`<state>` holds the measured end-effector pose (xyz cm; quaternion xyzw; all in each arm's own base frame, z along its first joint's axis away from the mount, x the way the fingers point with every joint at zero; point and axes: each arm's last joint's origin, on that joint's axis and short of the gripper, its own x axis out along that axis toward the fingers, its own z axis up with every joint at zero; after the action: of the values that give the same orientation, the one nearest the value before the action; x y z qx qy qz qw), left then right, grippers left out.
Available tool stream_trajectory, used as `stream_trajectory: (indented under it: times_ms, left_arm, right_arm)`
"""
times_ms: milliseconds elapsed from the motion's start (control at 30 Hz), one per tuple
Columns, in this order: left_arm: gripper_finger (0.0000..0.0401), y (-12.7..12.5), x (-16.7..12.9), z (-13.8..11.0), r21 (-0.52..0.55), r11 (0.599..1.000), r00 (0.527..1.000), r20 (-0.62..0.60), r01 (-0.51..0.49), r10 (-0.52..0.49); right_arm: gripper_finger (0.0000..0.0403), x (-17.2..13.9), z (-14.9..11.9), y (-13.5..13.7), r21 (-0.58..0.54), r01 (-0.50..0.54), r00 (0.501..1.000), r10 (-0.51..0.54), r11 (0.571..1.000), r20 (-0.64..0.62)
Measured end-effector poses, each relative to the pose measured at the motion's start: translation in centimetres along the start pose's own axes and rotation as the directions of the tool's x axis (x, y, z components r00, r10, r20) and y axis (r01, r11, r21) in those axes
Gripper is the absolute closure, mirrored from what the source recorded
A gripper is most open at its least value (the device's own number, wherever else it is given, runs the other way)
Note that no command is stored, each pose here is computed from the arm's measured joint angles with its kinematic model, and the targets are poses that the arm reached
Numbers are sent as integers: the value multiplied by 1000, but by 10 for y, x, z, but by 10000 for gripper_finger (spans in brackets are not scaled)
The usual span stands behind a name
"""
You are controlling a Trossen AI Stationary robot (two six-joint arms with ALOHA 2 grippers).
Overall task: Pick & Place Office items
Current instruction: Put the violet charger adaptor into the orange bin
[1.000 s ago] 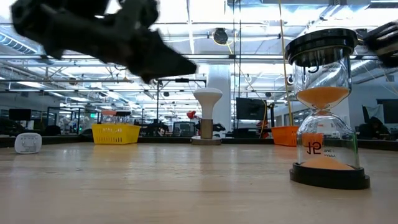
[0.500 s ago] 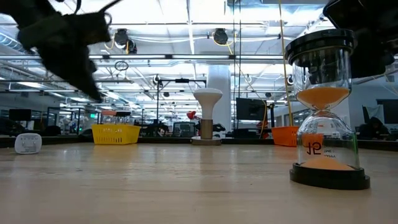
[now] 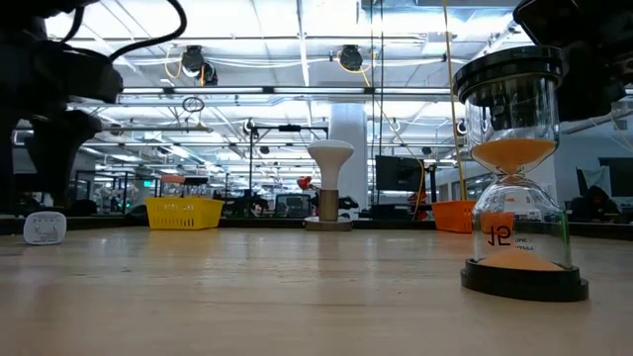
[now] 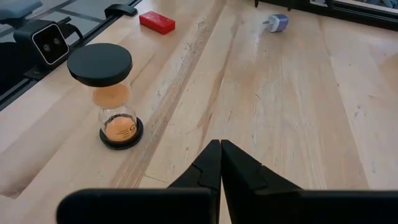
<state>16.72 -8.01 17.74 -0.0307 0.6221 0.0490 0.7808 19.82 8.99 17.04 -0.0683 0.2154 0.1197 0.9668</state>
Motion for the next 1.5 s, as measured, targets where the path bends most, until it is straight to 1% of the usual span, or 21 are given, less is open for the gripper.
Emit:
stream_trajectory:
  times_ms: [100, 200, 333, 433, 533, 633, 733, 900, 967, 1033, 1100, 1167, 1233, 1300, 1367, 1433, 1500]
  left_arm:
    - [40, -1, 3, -1, 64, 995, 997, 7, -71, 71]
    - [21, 0, 8, -1, 104, 985, 991, -3, -134, 135]
    - [19, -3, 19, 0, 153, 979, 987, -61, -138, 149]
    - [33, -6, 30, 0, 186, 972, 980, -111, -142, 164]
    - [58, -10, 37, 3, 207, 970, 981, -114, -128, 154]
    - [94, -13, 41, 3, 215, 969, 981, -128, -118, 147]
    - [142, -15, 40, 2, 200, 973, 982, -127, -112, 139]
    - [236, -19, 36, -2, 174, 979, 987, -108, -102, 122]
    - [269, -21, 35, 1, 148, 985, 992, -74, -88, 100]
    - [271, -23, 33, 6, 125, 990, 997, -5, -72, 73]
    - [271, -26, 29, 16, 107, 993, 992, 117, -54, 42]
    - [271, -28, 29, 27, 105, 994, 964, 265, -27, -2]
    - [271, -29, 29, 41, 124, 992, 910, 408, 19, -68]
    - [271, -26, 29, 54, 156, 986, 830, 542, 55, -132]
    - [271, -19, 31, 68, 201, 975, 729, 652, 97, -207]
    - [271, -8, 33, 79, 244, 960, 644, 715, 135, -273]
    - [271, 4, 34, 92, 276, 945, 579, 748, 174, -325]
  right_arm:
    - [402, 0, 0, 0, 0, 0, 1000, 0, 1000, 0]
    - [402, 0, 0, 0, 0, 0, 1000, 0, 1000, 0]
    - [402, 0, 0, 0, 0, -1, 1000, 1, 1000, 0]
    - [402, 0, 0, 0, -5, -1, 1000, 1, 1000, 0]
    - [402, 0, 0, 0, -15, -1, 1000, 1, 1000, 0]
    - [402, 0, 0, 0, -15, -1, 1000, 1, 1000, 0]
    - [402, 0, 0, 0, -16, -1, 1000, 1, 1000, 0]
    - [402, 0, 0, 0, -23, -1, 1000, 1, 1000, 0]
    - [402, 0, 0, 0, -23, -1, 1000, 1, 1000, 0]
    - [402, 0, 0, 0, -23, -1, 1000, 1, 1000, 0]
    - [402, 0, 0, 0, -23, -1, 1000, 1, 1000, 0]
    - [402, 0, 0, 0, -23, 0, 1000, 0, 1000, 0]
    - [402, 0, 0, 0, -23, 3, 1000, -3, 1000, 0]
    - [402, 0, 0, -1, -23, 26, 1000, -26, 999, 1]
    - [397, 0, 1, -3, -16, 104, 995, -103, 994, 8]
    - [387, 0, 1, -7, 6, 184, 983, -185, 983, 8]
    - [368, 2, 3, -11, 30, 217, 976, -217, 976, -12]
